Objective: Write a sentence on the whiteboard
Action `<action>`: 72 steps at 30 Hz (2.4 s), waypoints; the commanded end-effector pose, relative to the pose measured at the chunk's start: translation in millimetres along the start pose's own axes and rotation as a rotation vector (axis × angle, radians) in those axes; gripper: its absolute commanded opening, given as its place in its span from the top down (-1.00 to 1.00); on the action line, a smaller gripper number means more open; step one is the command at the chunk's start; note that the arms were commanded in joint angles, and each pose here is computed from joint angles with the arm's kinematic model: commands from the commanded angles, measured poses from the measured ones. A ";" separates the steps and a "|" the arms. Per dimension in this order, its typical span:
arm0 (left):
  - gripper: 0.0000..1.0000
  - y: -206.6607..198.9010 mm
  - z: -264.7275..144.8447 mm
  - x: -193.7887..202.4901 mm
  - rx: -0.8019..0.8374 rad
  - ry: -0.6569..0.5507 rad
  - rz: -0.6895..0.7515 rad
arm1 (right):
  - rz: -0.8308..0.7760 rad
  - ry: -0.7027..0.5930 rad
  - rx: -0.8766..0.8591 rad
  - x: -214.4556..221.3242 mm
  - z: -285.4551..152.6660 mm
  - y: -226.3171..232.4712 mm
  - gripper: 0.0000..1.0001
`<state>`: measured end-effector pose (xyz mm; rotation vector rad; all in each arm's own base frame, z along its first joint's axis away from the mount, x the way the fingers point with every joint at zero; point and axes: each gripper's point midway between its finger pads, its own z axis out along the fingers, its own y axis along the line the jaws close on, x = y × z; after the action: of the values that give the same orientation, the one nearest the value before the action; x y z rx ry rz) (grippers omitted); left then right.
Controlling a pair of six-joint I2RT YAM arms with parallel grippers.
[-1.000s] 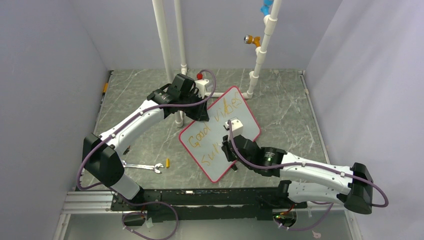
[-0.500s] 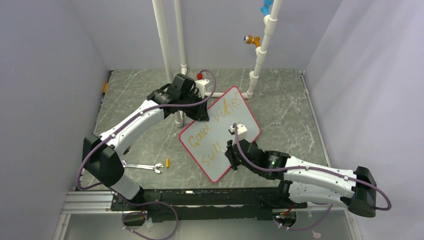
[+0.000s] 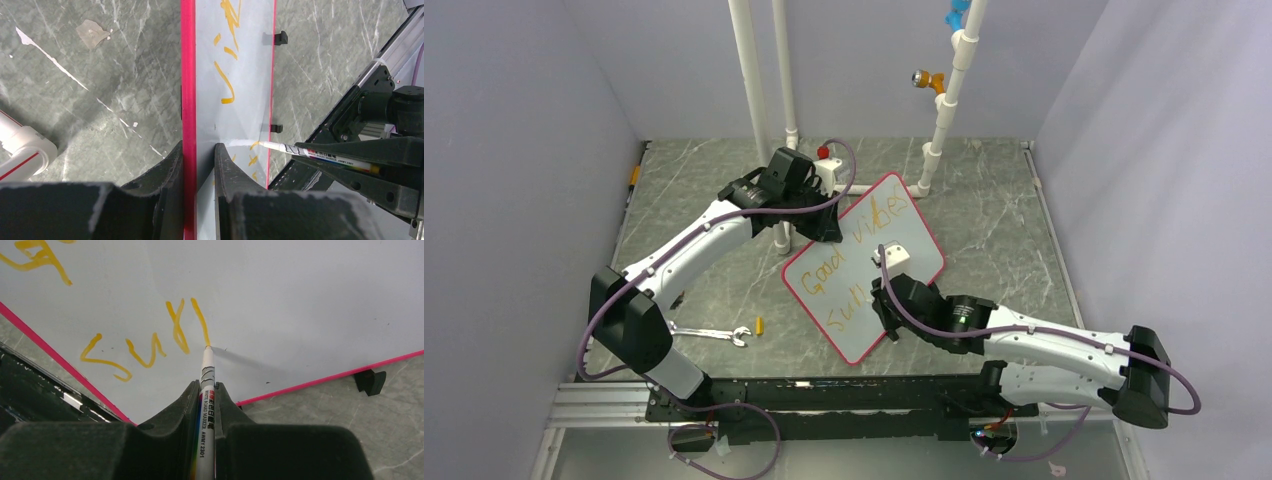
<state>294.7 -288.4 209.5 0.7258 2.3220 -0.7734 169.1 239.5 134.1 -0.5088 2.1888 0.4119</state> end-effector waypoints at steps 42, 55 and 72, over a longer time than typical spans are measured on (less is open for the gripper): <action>1.00 22.9 -7.6 -17.3 -0.122 -0.068 0.095 | -0.023 -0.312 0.141 -130.2 -65.2 -39.2 1.00; 1.00 22.9 -6.9 -17.0 -0.120 -0.064 0.093 | 0.024 -0.245 0.093 -94.3 -47.4 -43.8 1.00; 1.00 24.8 -4.6 -15.0 -0.126 -0.056 0.093 | 0.063 -0.194 -0.043 -60.4 -19.2 -23.8 1.00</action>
<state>296.2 -287.8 209.8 0.7197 2.3203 -0.7713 197.7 207.5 178.2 -0.4314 2.0626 0.4355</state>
